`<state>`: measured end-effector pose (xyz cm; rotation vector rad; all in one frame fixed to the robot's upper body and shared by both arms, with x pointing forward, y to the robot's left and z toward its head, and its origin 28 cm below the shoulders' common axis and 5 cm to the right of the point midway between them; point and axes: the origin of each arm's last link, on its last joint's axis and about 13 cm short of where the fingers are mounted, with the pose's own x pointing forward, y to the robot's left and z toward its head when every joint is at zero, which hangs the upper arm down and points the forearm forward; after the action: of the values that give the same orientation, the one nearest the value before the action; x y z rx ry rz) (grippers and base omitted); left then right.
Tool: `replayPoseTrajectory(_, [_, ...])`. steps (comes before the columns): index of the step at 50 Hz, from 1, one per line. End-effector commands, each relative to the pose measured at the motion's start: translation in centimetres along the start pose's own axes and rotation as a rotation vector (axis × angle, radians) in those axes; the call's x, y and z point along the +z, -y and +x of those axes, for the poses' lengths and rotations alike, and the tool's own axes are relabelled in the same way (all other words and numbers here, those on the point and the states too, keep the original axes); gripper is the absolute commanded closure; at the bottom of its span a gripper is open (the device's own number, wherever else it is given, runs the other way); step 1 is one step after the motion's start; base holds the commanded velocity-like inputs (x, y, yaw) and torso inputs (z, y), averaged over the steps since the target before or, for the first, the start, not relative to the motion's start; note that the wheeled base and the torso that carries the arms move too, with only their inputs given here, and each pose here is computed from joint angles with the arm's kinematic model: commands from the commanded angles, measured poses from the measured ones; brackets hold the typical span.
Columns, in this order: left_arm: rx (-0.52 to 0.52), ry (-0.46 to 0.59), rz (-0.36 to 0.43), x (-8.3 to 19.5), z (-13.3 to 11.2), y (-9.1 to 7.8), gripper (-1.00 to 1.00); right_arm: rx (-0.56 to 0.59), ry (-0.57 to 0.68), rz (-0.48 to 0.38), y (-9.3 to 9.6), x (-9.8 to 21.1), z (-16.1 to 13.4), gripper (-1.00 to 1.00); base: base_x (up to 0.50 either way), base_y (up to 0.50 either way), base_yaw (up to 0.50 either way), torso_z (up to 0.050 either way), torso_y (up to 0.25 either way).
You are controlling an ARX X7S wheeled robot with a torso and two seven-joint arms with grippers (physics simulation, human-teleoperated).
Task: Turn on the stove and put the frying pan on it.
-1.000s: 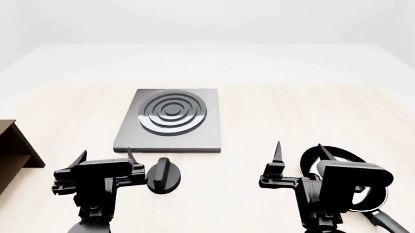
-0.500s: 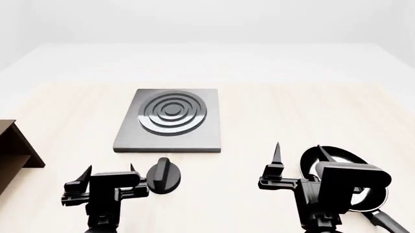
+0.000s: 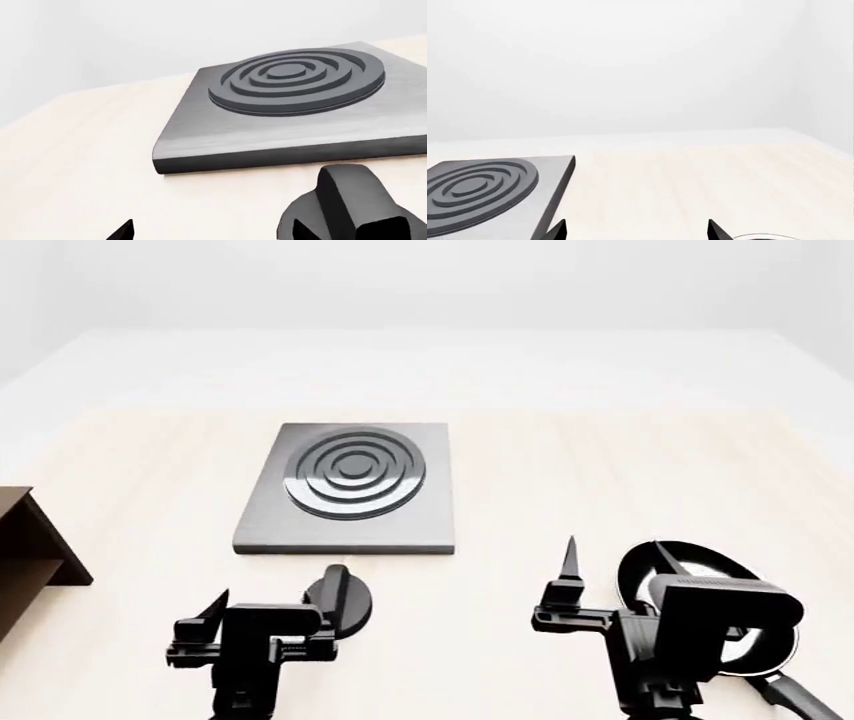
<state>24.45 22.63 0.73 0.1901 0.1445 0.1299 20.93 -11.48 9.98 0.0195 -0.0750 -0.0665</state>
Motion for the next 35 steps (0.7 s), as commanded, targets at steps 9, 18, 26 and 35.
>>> replayPoseTrajectory(9, [-0.138, 0.015, 0.000, 1.4, -1.4, 2.2, -1.00, -0.008, -0.002, 0.003, 0.2, 0.0, 0.0, -1.00, 0.00, 0.00, 0.00, 0.000, 0.000])
replayPoseTrajectory(18, [-0.189, 0.055, -0.010, 2.9, -1.7, 2.9, -1.00, -0.017, -0.001, 0.004, 0.4, 0.0, 0.1, -1.00, 0.00, 0.00, 0.00, 0.000, 0.000])
replayPoseTrajectory(26, [-0.219, 0.152, -0.085, 7.0, -3.6, 1.3, -1.00, -0.015, -0.004, -0.001, 0.3, 0.0, 0.2, -1.00, 0.00, 0.00, 0.00, 0.000, 0.000])
replayPoseTrajectory(35, [-0.149, 0.219, -0.123, 9.8, -4.5, -1.0, -1.00, 0.033, -0.034, -0.005, 0.2, 0.6, 0.2, -1.00, 0.00, 0.00, 0.00, 0.000, 0.000])
